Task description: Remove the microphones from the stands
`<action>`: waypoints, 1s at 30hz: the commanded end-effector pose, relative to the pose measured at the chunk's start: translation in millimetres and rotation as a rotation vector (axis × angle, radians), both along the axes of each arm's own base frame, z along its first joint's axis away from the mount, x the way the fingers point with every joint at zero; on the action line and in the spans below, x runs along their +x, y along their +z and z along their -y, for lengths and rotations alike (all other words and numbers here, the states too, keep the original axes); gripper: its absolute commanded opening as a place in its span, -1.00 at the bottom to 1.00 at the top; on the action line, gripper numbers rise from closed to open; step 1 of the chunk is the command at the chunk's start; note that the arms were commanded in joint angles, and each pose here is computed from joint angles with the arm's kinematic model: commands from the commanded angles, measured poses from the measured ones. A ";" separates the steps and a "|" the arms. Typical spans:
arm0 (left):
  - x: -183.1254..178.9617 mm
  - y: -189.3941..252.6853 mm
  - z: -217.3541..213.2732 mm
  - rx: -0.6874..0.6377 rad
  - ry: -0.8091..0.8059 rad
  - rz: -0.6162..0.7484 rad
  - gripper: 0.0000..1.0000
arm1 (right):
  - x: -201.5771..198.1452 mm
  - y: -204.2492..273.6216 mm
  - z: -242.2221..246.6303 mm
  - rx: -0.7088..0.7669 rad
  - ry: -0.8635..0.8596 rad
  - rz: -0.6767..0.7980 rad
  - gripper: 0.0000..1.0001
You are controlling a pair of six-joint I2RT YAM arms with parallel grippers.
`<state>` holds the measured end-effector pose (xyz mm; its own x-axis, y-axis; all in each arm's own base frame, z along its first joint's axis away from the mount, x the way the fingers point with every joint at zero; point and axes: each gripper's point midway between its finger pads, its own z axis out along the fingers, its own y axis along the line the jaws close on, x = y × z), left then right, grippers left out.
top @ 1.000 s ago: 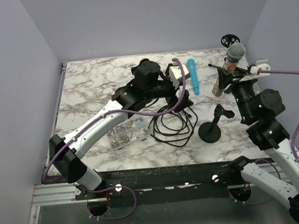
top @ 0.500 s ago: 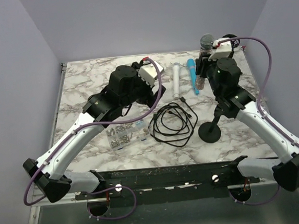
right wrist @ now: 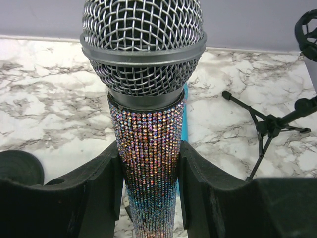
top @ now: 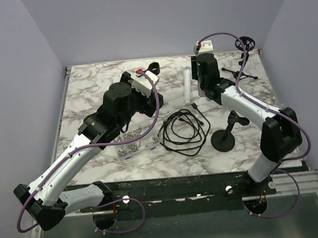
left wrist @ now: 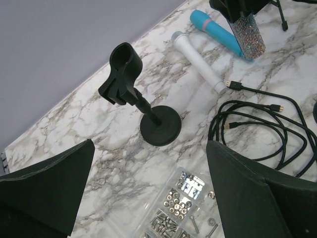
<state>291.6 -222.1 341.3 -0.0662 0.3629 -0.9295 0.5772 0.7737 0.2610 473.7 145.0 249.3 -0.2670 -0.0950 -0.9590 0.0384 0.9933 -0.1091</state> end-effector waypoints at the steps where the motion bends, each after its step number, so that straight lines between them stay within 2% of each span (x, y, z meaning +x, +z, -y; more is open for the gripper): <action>1: 9.9 16.2 -17.6 -0.020 0.103 0.077 0.97 | 28.8 -6.5 3.1 -0.010 -0.045 0.007 -0.98; 14: 15.2 9.3 -18.8 -0.017 0.127 0.081 0.97 | 66.4 -92.6 11.9 -0.028 -0.048 -0.251 -0.98; 30: 18.6 2.0 -16.7 -0.001 0.125 0.072 0.97 | 98.8 -165.2 16.3 0.023 -0.068 -0.391 -0.89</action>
